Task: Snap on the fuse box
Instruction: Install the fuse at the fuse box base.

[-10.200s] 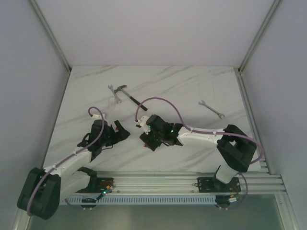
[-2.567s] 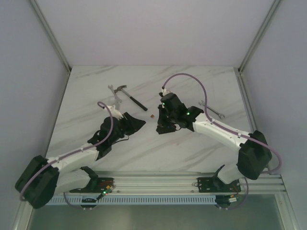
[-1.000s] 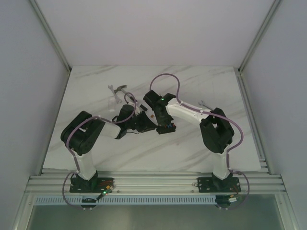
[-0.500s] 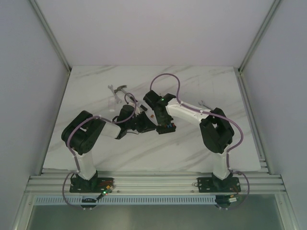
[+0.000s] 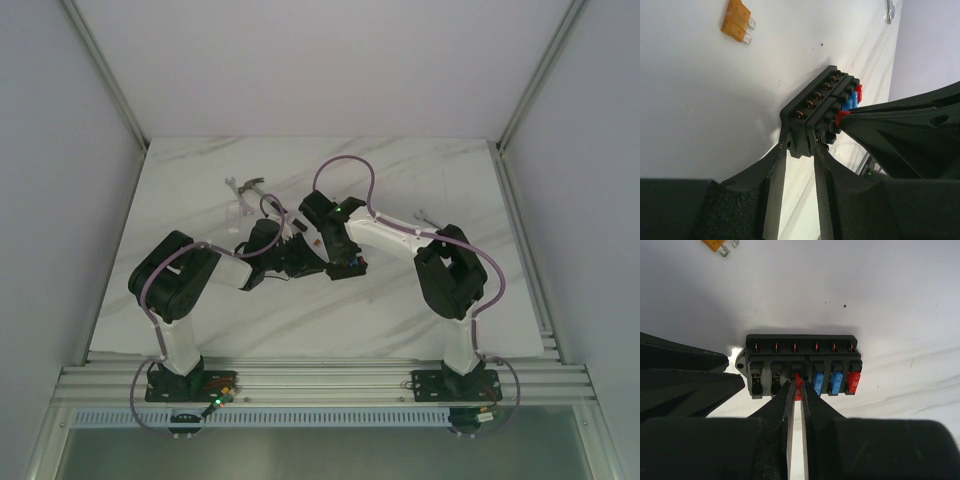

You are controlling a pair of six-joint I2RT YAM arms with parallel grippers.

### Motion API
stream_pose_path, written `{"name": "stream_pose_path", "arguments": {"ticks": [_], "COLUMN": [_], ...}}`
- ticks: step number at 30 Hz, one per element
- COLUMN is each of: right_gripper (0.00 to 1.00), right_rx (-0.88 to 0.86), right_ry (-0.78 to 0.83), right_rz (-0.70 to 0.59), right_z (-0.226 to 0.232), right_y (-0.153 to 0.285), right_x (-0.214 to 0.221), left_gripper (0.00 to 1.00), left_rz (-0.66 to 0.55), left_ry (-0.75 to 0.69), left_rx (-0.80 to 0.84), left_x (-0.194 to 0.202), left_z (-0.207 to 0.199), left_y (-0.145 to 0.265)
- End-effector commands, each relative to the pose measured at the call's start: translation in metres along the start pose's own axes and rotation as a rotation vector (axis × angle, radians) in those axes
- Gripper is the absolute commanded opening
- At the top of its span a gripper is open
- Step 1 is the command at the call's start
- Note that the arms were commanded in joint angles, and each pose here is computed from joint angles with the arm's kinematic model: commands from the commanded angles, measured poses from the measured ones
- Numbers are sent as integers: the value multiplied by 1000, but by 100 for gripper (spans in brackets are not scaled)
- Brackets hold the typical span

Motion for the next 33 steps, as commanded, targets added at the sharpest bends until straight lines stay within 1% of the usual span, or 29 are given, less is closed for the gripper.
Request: {"name": "stream_pose_path", "arguments": {"ticks": [1, 17, 23, 28, 33], "right_gripper": [0, 0, 0, 0, 0], "right_rx": [20, 25, 29, 56, 79], "right_ry": [1, 36, 59, 94, 112], "right_rz": [34, 130, 135, 161, 183], "right_z": [-2, -7, -5, -2, 0], "right_y": [-14, -30, -29, -32, -36], "right_x": [7, 30, 32, 37, 45], "left_gripper": [37, 36, 36, 36, 36], "left_rz": [1, 22, 31, 48, 52], "left_ry": [1, 23, 38, 77, 85], "left_rx": [19, -1, -41, -53, -63], "left_x": [-2, 3, 4, 7, 7], "left_z": [1, 4, 6, 8, 8], "left_y": [-3, -3, -4, -5, -5]}}
Point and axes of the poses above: each gripper's point midway between its finger pads, its own y axis back along the fingers, its own z axis along the line the jaws close on, x = y × z, the point moved 8 cm from there along y, back along the fingers, and after that the axes turned 12 degrees about -y, right-handed, at the moved point
